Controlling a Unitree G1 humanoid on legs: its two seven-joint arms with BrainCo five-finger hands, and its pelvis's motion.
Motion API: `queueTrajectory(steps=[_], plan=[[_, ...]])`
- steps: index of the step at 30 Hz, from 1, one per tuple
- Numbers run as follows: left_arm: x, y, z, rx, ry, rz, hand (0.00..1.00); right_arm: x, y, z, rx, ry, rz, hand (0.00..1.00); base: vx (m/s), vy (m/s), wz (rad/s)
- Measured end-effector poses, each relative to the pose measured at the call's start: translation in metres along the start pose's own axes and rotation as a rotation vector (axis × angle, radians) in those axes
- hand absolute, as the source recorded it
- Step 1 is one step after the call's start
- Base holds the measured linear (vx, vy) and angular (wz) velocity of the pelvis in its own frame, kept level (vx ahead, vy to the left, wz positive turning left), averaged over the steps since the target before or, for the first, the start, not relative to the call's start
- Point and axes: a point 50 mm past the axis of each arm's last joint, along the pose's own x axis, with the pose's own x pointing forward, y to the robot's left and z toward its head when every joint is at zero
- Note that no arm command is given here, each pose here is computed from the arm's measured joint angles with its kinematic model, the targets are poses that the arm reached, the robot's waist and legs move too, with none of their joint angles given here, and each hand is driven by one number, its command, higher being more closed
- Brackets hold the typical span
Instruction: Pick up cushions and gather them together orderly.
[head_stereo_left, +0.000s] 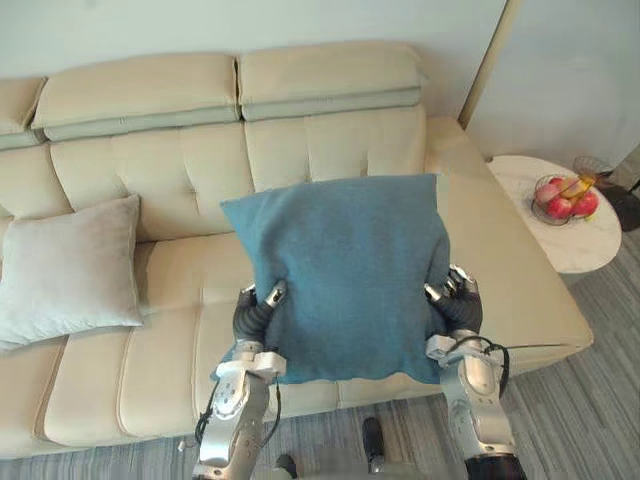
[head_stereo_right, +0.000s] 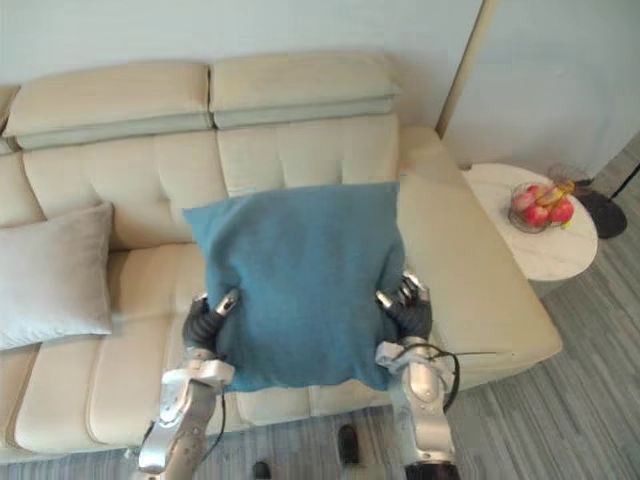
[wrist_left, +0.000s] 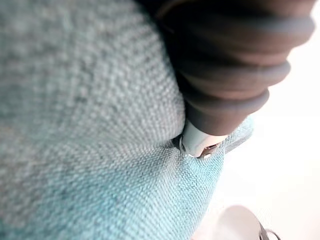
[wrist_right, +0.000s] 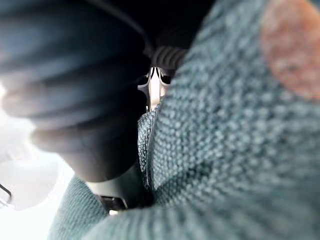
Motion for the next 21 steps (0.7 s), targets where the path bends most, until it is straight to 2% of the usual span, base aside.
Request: queueTrajectory(steps=[6,9,11,14,15,16,17,21], plan=[[0.029,-0.024,0.055,-0.004,-0.276,-0.013,1.0,0.04,0.035,0.047,0.008,-0.214,0.048,1.0,-0.12,-0.029,0.12],[0.056,-0.044,0.094,-0.015,-0.45,-0.03,1.0,0.065,0.057,0.089,0.028,-0.372,0.062,1.0,-0.13,-0.047,0.06],[0.086,-0.066,0.129,0.024,-0.597,-0.056,1.0,0.092,0.072,0.13,0.021,-0.504,0.044,1.0,-0.1,-0.067,0.12],[0.118,-0.088,0.17,0.072,-0.709,-0.07,1.0,0.119,0.085,0.176,0.004,-0.613,0.022,1.0,-0.07,-0.049,0.14],[0.133,-0.103,0.195,0.091,-0.76,-0.067,1.0,0.133,0.091,0.204,-0.008,-0.662,0.004,1.0,-0.06,-0.022,0.18],[0.137,-0.107,0.204,0.095,-0.777,-0.062,1.0,0.137,0.093,0.214,-0.01,-0.68,-0.007,1.0,-0.09,-0.013,0.27],[0.148,-0.119,0.229,0.096,-0.825,-0.033,1.0,0.145,0.099,0.242,-0.013,-0.726,-0.042,1.0,-0.05,0.0,0.2],[0.164,-0.131,0.262,0.084,-0.84,0.032,1.0,0.152,0.115,0.281,-0.012,-0.772,-0.088,1.0,-0.06,0.018,0.13]])
